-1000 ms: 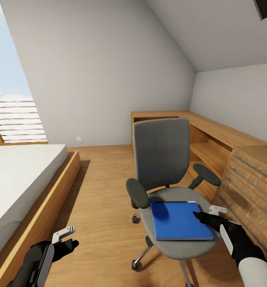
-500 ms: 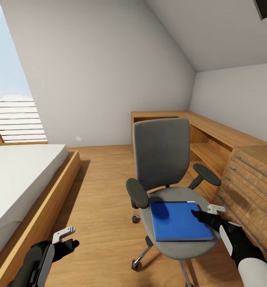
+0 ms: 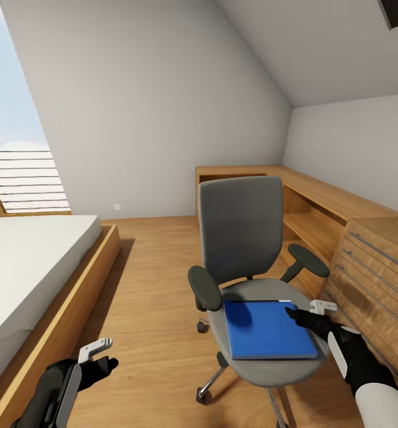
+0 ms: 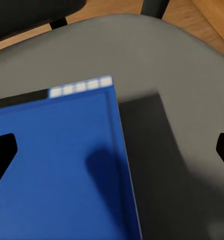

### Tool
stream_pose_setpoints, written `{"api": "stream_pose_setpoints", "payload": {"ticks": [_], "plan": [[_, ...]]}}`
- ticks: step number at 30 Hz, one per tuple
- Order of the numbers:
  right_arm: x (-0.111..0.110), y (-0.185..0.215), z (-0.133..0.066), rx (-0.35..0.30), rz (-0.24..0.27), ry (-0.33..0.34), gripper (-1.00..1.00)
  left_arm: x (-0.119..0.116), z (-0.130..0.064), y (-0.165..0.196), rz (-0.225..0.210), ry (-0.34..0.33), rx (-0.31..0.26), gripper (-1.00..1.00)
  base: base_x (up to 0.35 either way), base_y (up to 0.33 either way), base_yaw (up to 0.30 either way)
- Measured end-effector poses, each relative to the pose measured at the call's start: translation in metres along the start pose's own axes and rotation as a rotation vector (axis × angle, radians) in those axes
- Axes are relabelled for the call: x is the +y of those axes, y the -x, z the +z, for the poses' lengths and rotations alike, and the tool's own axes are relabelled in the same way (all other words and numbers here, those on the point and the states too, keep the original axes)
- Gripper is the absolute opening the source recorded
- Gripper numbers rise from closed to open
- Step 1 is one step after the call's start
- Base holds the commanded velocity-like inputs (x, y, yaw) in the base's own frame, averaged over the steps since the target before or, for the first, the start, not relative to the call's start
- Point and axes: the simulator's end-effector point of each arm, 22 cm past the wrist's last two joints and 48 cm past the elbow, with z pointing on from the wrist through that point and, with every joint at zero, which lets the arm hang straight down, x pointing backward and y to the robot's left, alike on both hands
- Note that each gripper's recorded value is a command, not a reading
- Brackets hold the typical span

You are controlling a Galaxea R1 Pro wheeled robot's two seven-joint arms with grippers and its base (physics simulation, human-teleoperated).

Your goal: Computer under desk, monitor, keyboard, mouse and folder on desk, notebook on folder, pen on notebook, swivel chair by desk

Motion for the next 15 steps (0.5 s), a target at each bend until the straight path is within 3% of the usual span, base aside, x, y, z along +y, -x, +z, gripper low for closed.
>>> {"api": "stream_pose_setpoints", "payload": {"ticks": [8,15], "plan": [[0.0014,0.0064,-0.0016,-0.005,0.001,0.002,1.0,-0.0002,0.0001,-0.0002,0.0,0.0,0.0,1.0,0.015,0.001,0.0],[0.002,0.006,-0.0017,-0.004,0.002,0.003,1.0,0.0004,0.0,-0.0006,0.001,0.002,0.001,1.0,0.29,0.004,0.0]]}}
